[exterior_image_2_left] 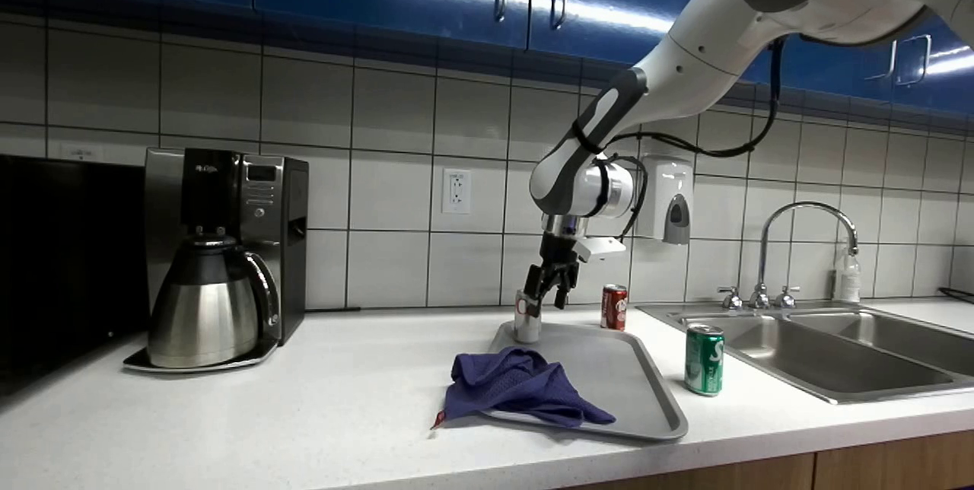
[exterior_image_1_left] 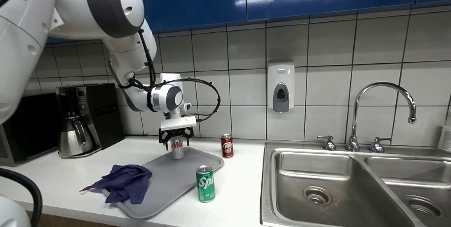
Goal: Remove the green and grey cans from the tray
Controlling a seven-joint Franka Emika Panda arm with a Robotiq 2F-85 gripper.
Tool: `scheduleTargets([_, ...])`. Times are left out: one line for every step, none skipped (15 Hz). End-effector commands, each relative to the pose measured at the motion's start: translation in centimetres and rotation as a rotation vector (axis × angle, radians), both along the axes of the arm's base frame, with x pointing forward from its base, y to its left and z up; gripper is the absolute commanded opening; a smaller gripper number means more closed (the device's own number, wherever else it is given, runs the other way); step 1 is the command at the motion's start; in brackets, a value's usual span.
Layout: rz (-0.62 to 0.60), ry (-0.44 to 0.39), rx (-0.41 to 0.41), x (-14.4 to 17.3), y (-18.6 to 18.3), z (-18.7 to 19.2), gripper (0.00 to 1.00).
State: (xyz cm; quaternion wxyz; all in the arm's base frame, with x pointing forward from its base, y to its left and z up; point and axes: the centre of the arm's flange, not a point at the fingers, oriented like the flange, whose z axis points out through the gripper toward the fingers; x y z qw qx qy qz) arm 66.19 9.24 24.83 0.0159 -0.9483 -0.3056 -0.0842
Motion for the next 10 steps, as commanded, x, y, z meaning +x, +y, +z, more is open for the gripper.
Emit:
scheduleTargets([-0.003,0.014,-0.016,2.1,1.0,0.2,1.00])
scheduleTargets([-0.002,0.015,-0.015,2.3,1.2,0.1,1.00])
scheduleTargets([-0.004,0.015,-0.016,2.6,1.4,0.0,1.00])
scheduleTargets([-0.003,0.016,-0.016,2.7,1.5,0.0,1.00])
scheduleTargets([-0.007,0.014,-0.018,3.0,1.7,-0.1,1.00])
scheduleTargets([-0.006,0.015,-0.018,3.2,1.8,-0.2,1.00])
scheduleTargets([-0.005,0.013,-0.021,3.4,2.0,-0.2,1.00])
scheduleTargets([-0.004,0.013,-0.024,3.6,2.1,-0.3,1.00])
scheduleTargets([-0.002,0.013,-0.025,3.8,2.3,-0.4,1.00])
scheduleTargets([0.000,0.014,-0.027,3.9,2.4,-0.5,1.00])
